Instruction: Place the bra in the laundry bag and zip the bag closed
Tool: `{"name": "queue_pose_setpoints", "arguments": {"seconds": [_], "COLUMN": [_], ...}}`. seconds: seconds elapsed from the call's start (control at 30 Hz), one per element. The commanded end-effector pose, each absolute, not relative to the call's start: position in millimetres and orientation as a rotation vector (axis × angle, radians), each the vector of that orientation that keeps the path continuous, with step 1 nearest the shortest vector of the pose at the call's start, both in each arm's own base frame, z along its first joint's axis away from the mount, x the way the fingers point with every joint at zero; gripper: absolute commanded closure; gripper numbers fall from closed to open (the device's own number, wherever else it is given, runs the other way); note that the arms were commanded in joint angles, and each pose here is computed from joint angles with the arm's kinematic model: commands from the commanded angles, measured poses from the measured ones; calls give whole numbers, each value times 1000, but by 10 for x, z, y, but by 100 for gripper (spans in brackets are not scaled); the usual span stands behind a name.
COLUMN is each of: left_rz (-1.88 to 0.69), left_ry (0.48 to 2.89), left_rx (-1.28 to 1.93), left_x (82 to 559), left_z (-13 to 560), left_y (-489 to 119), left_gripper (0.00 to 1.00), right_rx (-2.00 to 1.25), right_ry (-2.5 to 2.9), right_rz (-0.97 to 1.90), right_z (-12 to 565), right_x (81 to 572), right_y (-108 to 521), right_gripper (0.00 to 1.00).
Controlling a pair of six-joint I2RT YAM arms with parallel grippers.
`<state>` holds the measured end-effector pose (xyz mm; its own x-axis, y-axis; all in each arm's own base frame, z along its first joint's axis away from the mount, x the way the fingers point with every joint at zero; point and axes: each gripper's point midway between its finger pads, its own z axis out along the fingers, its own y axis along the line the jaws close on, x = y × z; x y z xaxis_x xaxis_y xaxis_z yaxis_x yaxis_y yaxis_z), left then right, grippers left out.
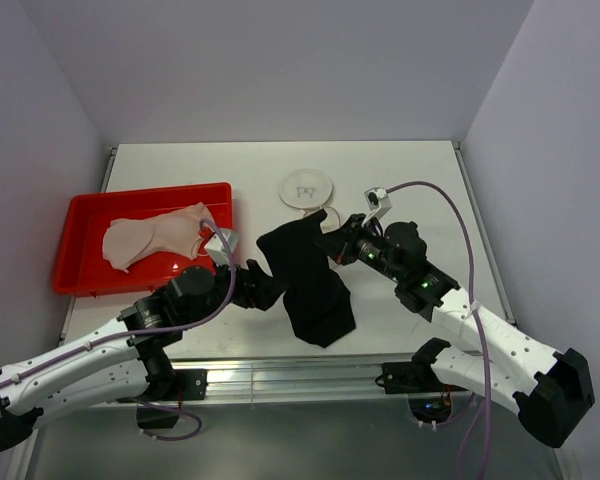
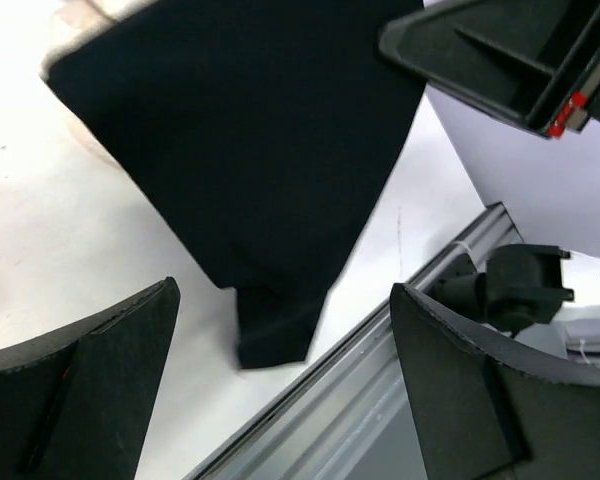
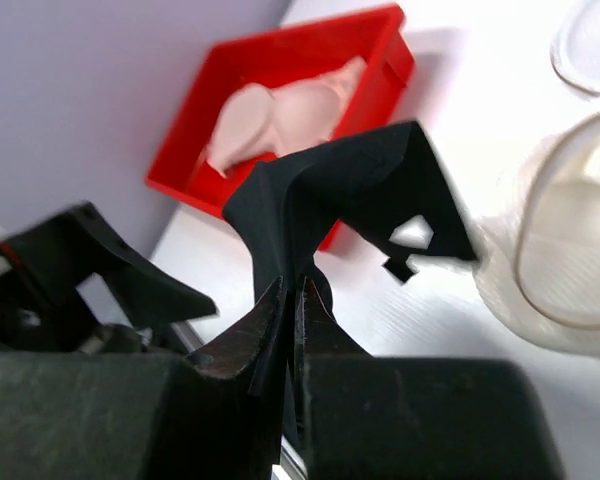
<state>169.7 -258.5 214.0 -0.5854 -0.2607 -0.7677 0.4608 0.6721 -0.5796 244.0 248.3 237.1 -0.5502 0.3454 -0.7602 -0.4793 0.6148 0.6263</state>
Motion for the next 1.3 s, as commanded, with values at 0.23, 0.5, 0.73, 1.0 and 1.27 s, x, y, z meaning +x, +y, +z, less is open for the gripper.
{"name": "queue_pose_setpoints", "arguments": {"seconds": [0.23, 0.5, 0.73, 1.0, 1.27], "left_rz": [-1040, -1169, -1251, -1282, -1306], "left_ry": [1832, 1731, 1679, 1629, 1581], "left_rx": [229, 348, 424, 389, 387], "left_x": [1737, 1618, 1517, 1517, 1462], "left_z": [2340, 2507, 2642, 2741, 2935], "left_y": [-2697, -2917, -3044, -3019, -2954], "left_gripper": [1, 1, 28, 78, 100], "right_rx": [31, 90, 157, 186, 217], "right_ry": [1561, 1498, 1472, 1507, 1581], "right_rz": [1275, 1322, 1366, 1340, 1239], "right_z": [3438, 3672, 3799, 3682, 3472], "right_x": [2375, 2360, 2406, 2455, 2588], "right_y": [2408, 2357, 2355, 2346, 2309], "right_gripper": [100, 100, 100, 100, 100]}}
